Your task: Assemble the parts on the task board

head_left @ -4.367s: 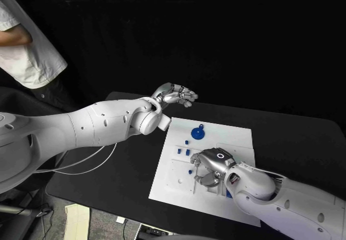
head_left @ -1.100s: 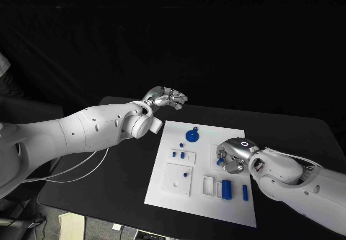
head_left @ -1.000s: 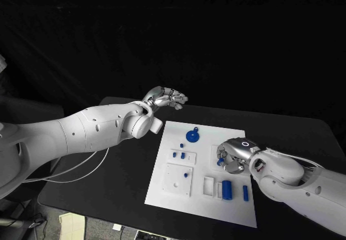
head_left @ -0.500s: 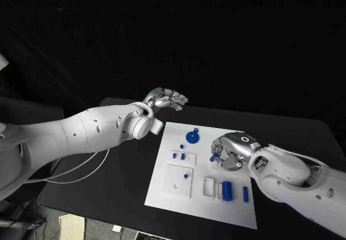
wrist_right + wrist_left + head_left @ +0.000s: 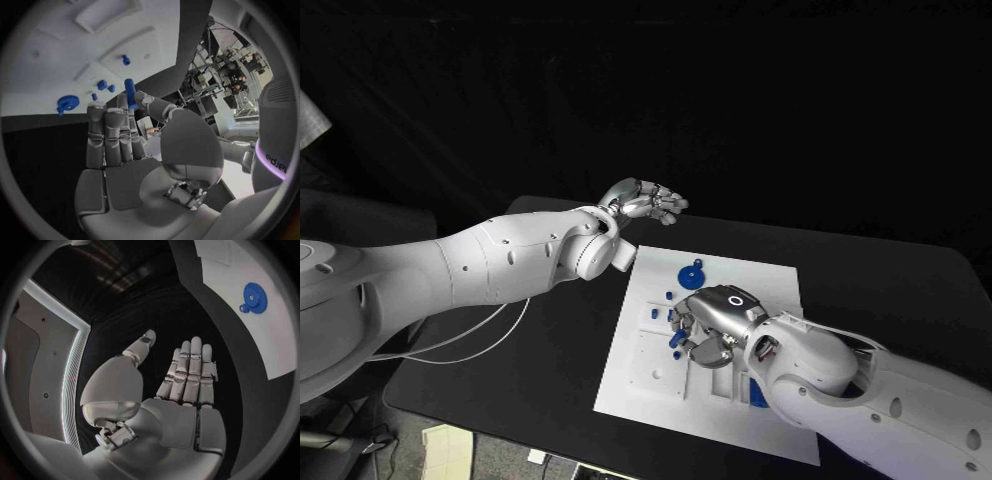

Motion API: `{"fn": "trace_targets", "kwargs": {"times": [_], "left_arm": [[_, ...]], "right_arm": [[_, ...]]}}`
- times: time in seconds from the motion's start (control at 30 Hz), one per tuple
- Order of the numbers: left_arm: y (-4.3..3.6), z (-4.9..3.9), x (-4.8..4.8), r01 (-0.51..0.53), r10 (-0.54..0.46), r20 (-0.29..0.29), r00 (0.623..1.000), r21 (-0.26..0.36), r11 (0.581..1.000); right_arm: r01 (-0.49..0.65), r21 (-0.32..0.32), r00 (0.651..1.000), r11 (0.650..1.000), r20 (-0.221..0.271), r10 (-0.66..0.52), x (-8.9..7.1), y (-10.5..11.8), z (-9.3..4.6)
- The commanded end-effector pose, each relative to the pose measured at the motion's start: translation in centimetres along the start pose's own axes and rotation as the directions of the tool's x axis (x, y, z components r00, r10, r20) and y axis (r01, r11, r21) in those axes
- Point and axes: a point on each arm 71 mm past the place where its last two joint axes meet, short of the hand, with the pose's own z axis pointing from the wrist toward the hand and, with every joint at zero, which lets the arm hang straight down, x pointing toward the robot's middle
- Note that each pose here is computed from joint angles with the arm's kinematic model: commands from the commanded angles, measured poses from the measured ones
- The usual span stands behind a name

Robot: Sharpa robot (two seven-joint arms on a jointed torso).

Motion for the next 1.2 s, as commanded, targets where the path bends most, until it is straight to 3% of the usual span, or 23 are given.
{"fn": "trace_targets", "kwargs": {"times": [0.03,0.33,0.63,1.2], "left_arm": [[-0.03,0.18,0.01,0.003,-0.003,0.004,1.0,0.004,1.0],[-0.11,0.27,0.27,0.006,-0.006,-0.001,1.0,0.005,1.0],[-0.24,0.36,0.8,0.013,-0.013,-0.013,1.0,0.006,1.0],[-0.25,0.4,0.88,0.014,-0.014,-0.016,1.0,0.005,1.0]], "right_arm": [[0.013,-0.037,1.0,0.999,-0.006,-0.013,0.6,1.1,0.5],[0.043,-0.074,0.998,0.996,-0.035,-0.046,2.8,2.6,1.4],[0.03,-0.071,0.996,0.997,-0.084,-0.036,4.7,2.8,1.9],[0.027,-0.067,0.992,0.997,-0.125,-0.035,5.7,2.8,1.7]]}}
